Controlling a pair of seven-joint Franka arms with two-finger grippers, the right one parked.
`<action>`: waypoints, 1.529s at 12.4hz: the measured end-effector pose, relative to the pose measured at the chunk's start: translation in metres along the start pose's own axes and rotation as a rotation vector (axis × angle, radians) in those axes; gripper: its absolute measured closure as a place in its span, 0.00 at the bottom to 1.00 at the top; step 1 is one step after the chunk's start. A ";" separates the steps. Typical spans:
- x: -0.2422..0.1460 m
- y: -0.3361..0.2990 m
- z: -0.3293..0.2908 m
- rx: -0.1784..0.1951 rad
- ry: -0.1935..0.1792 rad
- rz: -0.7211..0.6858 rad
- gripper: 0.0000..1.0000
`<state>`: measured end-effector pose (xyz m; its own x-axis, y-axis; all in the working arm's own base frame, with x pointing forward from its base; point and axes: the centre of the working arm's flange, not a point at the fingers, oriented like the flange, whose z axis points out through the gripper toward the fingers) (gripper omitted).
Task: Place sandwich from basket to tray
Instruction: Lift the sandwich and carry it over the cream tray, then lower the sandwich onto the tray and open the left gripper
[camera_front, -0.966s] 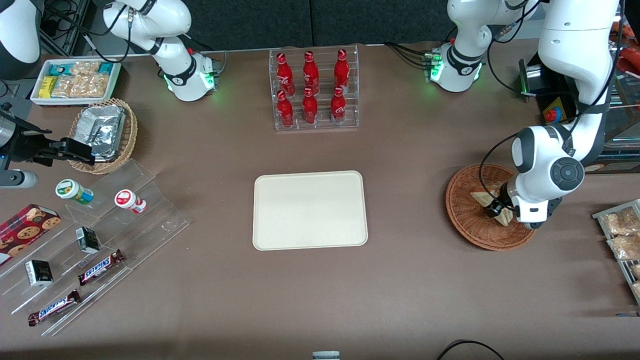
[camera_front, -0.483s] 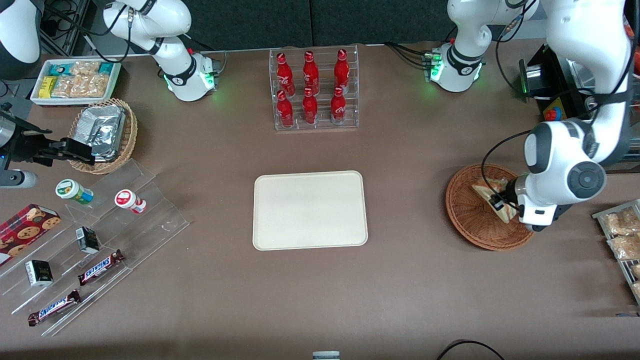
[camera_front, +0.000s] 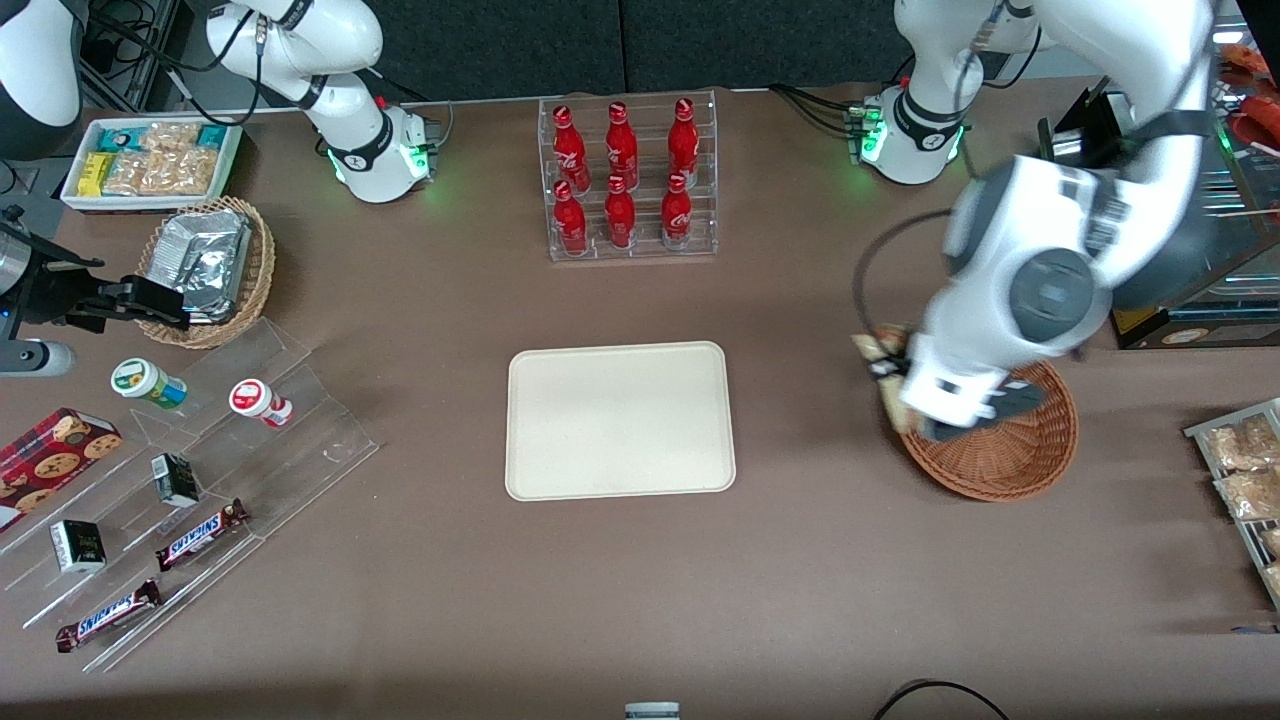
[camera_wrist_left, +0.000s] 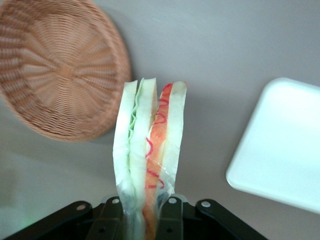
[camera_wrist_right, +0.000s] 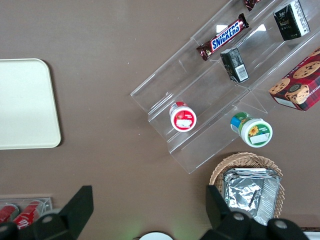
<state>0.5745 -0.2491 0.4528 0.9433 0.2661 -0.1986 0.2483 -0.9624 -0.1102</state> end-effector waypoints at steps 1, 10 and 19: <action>-0.018 0.030 0.006 -0.003 -0.001 0.050 0.81; -0.081 0.254 0.142 -0.172 0.118 0.196 0.81; -0.083 0.282 0.231 -0.069 0.131 0.198 0.81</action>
<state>0.5149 -0.5299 0.2138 0.9944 0.0669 -0.0815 0.0660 -0.9977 -0.0139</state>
